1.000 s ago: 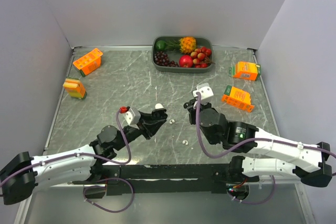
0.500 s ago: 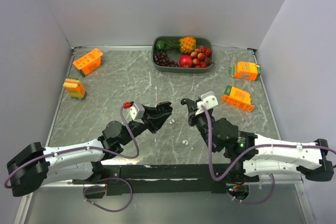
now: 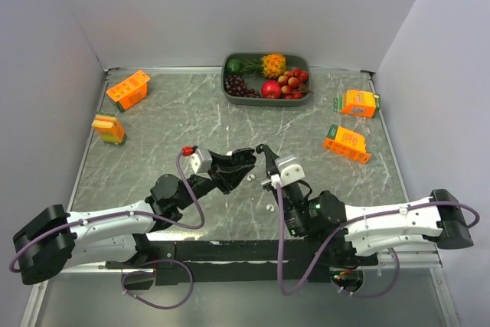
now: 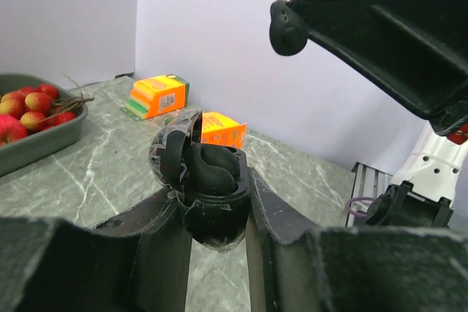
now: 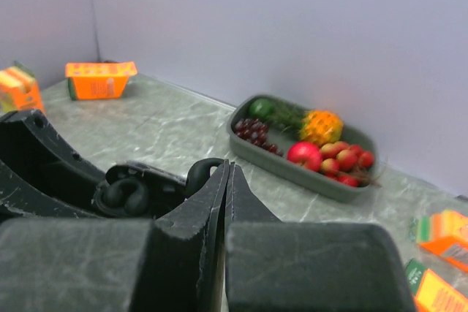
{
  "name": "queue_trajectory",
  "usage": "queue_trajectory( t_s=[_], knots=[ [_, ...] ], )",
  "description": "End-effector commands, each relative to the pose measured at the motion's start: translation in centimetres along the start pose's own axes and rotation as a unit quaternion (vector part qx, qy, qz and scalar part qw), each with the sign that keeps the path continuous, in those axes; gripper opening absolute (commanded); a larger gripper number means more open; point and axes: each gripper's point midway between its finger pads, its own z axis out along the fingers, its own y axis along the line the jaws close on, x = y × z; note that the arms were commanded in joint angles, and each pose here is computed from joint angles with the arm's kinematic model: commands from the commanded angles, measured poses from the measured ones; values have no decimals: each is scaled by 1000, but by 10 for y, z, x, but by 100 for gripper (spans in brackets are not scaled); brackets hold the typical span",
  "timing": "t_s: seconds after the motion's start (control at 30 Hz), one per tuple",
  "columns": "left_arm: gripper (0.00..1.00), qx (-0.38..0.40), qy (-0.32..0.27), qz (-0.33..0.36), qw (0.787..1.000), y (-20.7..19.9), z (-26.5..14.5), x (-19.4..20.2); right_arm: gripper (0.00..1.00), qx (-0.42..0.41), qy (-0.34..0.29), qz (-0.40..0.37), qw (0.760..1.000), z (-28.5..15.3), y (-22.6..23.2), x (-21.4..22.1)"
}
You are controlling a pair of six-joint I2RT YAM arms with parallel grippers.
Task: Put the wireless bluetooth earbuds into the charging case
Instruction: Place the earbud in the charging case.
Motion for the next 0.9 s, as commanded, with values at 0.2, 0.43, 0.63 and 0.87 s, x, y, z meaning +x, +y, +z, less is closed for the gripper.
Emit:
queue_trajectory(
  t_s=[0.2, 0.43, 0.63, 0.87],
  knots=[
    [1, 32, -58, -5, 998, -14, 7, -38, 0, 20, -49, 24, 998, -10, -11, -26],
    [1, 37, -46, -10, 998, -18, 11, -40, 0, -39, -23, 27, 999, -14, 9, -11],
    [1, 42, -12, -26, 999, -22, 11, -33, 0, -68, -8, 21, 997, -17, 18, -3],
    [1, 53, -5, -35, 998, -26, 9, -32, 0, -64, 3, 13, 998, -16, 21, 4]
  ],
)
